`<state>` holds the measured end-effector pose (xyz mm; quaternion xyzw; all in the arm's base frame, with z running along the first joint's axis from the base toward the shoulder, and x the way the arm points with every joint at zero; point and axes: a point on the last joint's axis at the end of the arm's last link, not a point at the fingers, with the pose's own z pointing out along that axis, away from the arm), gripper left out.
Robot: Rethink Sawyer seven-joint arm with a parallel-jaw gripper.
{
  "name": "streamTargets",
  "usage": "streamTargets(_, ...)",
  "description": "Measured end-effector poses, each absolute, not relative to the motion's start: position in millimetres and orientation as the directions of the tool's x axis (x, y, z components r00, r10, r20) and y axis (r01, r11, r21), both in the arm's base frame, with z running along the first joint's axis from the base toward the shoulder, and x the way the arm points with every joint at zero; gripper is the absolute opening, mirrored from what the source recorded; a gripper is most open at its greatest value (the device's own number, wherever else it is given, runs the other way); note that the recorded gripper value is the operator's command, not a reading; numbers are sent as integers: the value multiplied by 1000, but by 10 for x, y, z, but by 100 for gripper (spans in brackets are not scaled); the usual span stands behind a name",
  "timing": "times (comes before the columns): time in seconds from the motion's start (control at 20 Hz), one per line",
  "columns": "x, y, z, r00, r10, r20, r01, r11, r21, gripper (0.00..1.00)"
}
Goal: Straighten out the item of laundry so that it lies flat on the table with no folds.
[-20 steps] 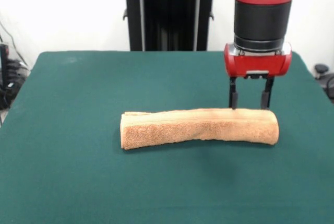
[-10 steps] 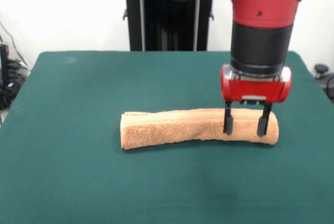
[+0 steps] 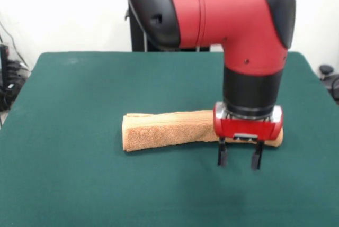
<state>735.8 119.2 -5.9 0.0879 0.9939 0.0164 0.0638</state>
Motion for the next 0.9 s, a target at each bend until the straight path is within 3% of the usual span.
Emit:
streamTargets(0.25,7150,1212,-487,-982,180,-61,178,983,44,100)
streamTargets(0.9,7047,1158,-435,-984,168,-54,168,986,20,100)
